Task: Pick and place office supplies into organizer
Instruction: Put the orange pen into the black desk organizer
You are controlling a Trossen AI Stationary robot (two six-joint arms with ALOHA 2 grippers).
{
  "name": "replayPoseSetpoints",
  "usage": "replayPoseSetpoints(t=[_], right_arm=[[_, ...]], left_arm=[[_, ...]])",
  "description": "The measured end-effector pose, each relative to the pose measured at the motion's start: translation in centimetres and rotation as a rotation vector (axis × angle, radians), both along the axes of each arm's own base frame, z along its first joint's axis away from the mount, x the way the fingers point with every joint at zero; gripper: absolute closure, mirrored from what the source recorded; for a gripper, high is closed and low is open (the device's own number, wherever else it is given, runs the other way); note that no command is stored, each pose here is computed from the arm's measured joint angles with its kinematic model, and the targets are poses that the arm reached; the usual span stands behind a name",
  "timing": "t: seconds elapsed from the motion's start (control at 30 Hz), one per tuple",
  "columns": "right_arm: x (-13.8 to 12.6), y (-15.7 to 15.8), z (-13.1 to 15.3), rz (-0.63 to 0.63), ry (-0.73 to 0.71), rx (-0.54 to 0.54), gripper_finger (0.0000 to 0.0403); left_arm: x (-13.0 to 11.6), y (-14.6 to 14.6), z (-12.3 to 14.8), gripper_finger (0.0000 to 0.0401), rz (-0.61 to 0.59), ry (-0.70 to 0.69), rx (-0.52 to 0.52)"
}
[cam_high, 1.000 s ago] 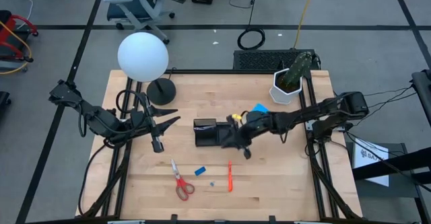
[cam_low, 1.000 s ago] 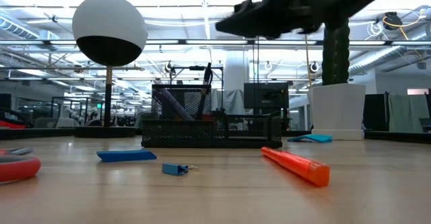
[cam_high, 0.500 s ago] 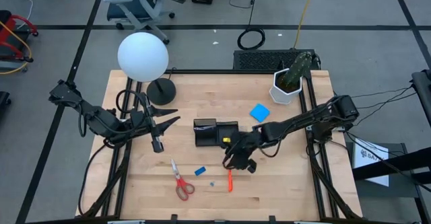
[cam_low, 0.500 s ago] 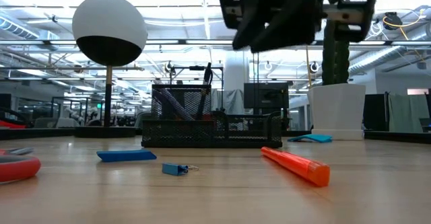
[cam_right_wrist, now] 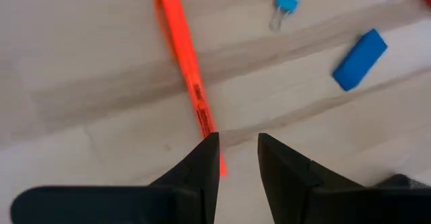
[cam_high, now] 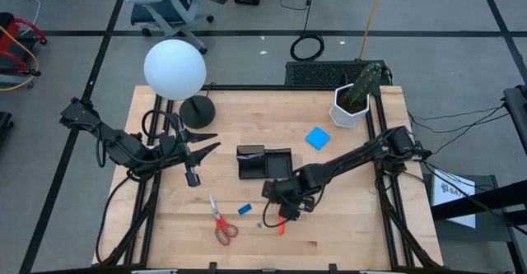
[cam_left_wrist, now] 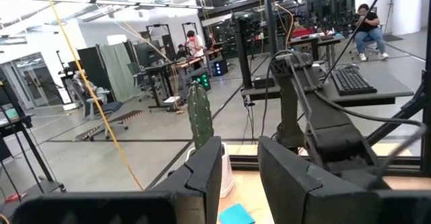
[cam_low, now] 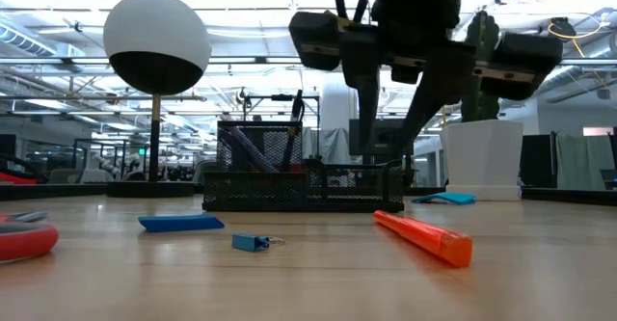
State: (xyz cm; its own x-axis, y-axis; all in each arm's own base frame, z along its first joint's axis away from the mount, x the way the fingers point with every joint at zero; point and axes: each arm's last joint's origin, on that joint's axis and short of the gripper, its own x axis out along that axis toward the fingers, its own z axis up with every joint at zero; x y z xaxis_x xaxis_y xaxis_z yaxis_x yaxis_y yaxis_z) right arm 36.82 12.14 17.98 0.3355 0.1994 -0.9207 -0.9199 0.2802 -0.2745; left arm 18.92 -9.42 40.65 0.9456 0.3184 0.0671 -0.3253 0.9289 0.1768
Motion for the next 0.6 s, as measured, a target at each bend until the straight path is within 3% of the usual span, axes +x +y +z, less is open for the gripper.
replayPoseSetpoints(t=[0.2, 0.6], right_arm=[[-0.1, 1.3, -1.8, 0.089, -0.010, -0.167, 0.0307], [-0.4, 2.1, -2.0, 0.116, 0.009, -0.150, 0.0307]], left_arm=[[0.0, 0.0, 0.0, 0.0297, 0.000, 0.001, 0.000], [0.0, 0.0, 0.0, 0.0297, 0.000, 0.000, 0.000]])
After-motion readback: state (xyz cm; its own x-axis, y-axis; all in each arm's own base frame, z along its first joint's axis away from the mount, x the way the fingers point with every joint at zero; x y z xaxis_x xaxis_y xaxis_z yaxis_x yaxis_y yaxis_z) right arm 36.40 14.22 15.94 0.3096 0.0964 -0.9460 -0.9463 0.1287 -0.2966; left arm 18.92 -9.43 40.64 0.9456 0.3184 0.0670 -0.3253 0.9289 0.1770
